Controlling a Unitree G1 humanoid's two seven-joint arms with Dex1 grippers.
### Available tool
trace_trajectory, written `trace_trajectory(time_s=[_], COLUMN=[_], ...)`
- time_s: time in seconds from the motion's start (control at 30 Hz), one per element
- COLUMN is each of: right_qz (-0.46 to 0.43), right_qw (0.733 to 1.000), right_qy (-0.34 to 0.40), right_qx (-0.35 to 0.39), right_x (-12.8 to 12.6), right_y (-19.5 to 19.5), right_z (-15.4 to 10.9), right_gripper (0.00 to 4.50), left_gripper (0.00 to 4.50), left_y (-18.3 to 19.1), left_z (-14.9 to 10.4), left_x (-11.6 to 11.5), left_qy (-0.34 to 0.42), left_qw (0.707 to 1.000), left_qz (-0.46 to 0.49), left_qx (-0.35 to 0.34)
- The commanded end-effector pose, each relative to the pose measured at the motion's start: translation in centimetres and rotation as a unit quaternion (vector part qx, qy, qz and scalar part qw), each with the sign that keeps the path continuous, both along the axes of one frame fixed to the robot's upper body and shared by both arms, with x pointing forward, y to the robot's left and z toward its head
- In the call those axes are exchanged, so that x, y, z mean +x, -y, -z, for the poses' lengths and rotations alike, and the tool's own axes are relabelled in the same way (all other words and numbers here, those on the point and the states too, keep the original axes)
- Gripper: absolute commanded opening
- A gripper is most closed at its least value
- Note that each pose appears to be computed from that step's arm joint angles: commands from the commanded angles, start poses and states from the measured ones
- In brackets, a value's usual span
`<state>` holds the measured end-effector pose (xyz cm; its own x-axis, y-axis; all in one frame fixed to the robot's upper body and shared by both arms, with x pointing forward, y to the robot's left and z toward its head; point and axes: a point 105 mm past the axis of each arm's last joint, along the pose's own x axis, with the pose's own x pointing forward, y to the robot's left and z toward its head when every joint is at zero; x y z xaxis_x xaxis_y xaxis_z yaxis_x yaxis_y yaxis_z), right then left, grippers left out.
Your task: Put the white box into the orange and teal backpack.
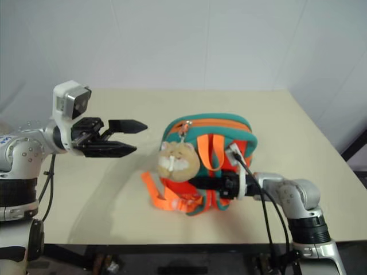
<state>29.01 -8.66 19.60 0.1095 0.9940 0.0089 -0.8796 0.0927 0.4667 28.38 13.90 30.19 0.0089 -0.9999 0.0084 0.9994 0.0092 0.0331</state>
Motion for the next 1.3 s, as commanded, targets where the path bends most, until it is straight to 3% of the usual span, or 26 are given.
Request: trace_trajectory(time_s=[0.03,0.33,0.5,0.6,0.77,1.0,1.3], right_qz=[-0.008,-0.009,-0.008,-0.005,-0.003,-0.003,0.000], right_qw=[1.000,1.000,1.000,1.000,1.000,1.000,1.000], right_qy=[0.007,0.007,0.008,0.007,0.006,0.006,0.008], right_qx=[0.003,0.005,0.006,0.006,0.007,0.012,0.014], right_x=[-0.2,-0.1,-0.1,-0.2,-0.2,-0.1,-0.2], right_y=[-0.3,-0.5,-0.5,-0.4,-0.3,-0.6,-0.6], right_z=[-0.3,-0.3,-0.4,-0.3,-0.2,-0.1,-0.1], right_gripper=[0.06,0.06,0.06,0.06,0.06,0.06,0.06], left_gripper=[4.45,4.45,4.45,3.83,2.23,0.01,0.01], left_y=[-0.2,0.2,0.5,-0.1,-1.9,-2.2,0.0], left_z=[-0.3,3.8,4.6,4.0,2.9,3.2,5.3], left_x=[-0.6,1.4,1.9,2.0,2.3,3.1,4.5], left_qy=[0.017,0.033,0.038,0.039,0.047,0.062,0.077], left_qw=[1.000,0.997,0.996,0.996,0.995,0.991,0.990], left_qz=[-0.007,-0.052,-0.058,-0.065,-0.087,-0.109,-0.104], left_qx=[0.004,0.047,0.047,0.038,0.029,0.045,0.061])
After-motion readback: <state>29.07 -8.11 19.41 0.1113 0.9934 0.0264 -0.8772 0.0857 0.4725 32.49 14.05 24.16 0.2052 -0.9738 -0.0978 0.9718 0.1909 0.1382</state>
